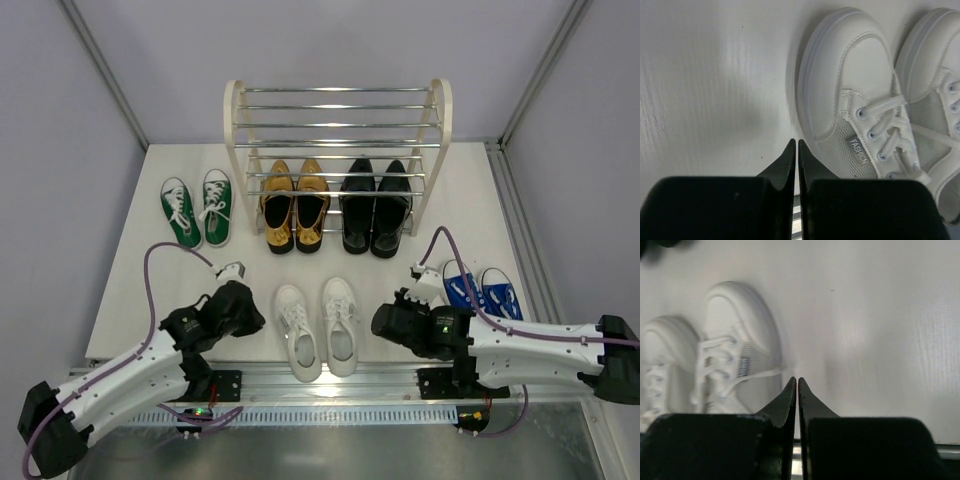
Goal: Place and organize the shoes onto the shoe shelf
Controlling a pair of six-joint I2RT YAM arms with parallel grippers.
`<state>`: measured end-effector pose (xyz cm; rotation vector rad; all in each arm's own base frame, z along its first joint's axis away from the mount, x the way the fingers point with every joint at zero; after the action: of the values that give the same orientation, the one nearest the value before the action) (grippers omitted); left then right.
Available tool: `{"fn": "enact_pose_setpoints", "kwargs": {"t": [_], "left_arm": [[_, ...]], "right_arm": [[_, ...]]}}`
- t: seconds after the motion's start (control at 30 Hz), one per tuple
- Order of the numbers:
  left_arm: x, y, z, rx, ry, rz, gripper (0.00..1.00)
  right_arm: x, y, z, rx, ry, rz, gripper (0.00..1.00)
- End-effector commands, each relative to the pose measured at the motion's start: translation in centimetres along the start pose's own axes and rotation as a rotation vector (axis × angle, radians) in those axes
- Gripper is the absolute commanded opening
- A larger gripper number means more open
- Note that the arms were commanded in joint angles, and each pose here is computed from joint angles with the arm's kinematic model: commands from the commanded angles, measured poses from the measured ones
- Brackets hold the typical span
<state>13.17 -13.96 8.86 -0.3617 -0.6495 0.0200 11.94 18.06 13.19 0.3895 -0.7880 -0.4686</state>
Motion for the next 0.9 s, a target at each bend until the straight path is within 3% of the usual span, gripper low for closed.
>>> {"fn": "enact_pose_setpoints", "kwargs": {"t": [0.0, 0.4, 0.7, 0.87], "left_arm": [[0.1, -0.7, -1.1, -0.033, -0.012, 0.005, 0.0], [-1.6, -4.0, -2.5, -0.173, 0.063, 0.045, 0.0], [-4.1, -6.1, -3.8, -0.213, 0.11, 0.038, 0.0], [-3.1, -6.8, -4.2, -0.201, 0.075, 0.031, 0.0]], "right_arm": [[-0.9, -2.8, -2.1, -0.061, 0.005, 0.026, 0.04], [-6.5, 1.9, -5.9, 0.047, 0.199, 0.134, 0.04], [-8.1, 5.0, -7.0, 0.124, 0.297, 0.222, 0.04], [-8.1, 5.2, -6.8, 0.123, 0.311, 0.262, 0.04]]}}
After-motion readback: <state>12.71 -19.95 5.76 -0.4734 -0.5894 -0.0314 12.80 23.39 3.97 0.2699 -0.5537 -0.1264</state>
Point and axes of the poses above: each gripper's point midway between its finger pads, its own z axis back along the fingers, its own y axis along the line the jaws close on, x = y × z, the point moved 3 cm from there along z, back along the fingers, and after that the axes turned 10 degrees about -z, right-handed, at the moved point
